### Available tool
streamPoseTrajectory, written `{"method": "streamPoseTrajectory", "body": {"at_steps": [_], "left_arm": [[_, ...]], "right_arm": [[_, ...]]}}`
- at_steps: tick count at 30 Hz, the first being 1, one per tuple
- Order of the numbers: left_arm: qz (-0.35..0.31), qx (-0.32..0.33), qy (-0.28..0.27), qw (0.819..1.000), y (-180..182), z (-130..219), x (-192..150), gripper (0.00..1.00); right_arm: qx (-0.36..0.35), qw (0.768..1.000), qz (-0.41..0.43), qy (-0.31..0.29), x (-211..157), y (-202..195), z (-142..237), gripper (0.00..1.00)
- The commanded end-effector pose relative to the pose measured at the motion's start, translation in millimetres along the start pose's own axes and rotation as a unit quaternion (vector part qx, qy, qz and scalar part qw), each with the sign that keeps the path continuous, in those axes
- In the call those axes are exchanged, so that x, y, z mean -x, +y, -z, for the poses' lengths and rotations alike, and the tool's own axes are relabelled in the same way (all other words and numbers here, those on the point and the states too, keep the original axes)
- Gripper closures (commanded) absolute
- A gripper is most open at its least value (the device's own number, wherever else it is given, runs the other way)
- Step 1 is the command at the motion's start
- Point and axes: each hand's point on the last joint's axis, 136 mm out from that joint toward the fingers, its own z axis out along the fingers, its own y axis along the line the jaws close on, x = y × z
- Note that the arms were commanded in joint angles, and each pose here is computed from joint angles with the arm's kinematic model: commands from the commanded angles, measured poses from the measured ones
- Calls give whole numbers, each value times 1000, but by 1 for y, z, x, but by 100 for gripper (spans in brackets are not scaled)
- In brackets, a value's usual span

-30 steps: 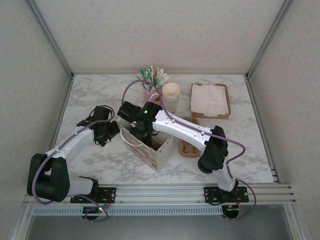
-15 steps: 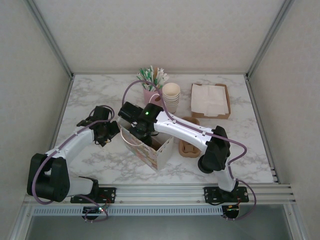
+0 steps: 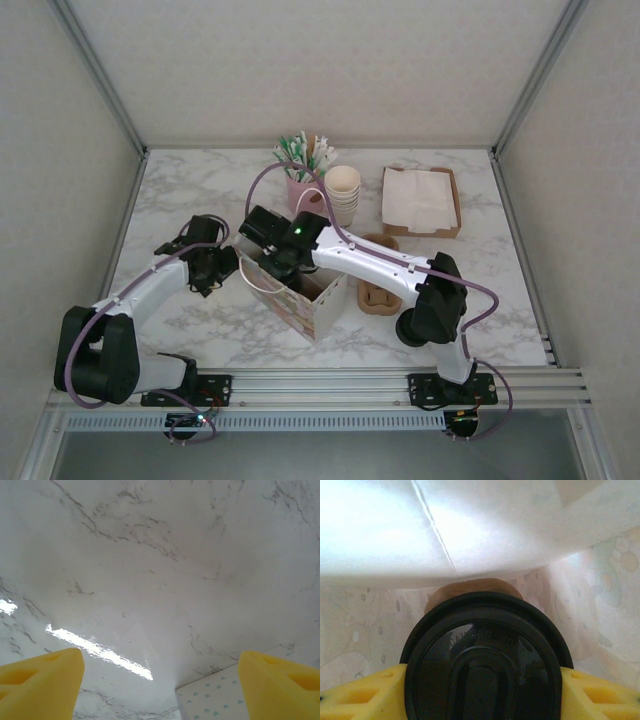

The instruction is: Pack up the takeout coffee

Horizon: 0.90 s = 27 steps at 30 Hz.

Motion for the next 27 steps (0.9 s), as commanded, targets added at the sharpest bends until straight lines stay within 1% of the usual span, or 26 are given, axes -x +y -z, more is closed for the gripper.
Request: {"method": "streamPoseTrajectory", "body": {"at_steps": [1,8,12,22,27], "left_arm": [[10,3,5,1000,3,-3,-1,20],[10,4,5,1000,5,-4,-2,20],[10,5,6,1000,5,-4,-3,20],[11,3,6,1000,4,-3,-2,20],[11,3,6,1000,3,-3,-2,20]], "right_arm": [[-4,995,19,102,-55,4,-36,47],[-4,992,18,123,-69,4,-47,47],[-7,993,16,117,-68,1,-39,47],[2,1000,3,31,-29,-1,5,48],[14,1000,1,-15,-12,2,21,48]]}}
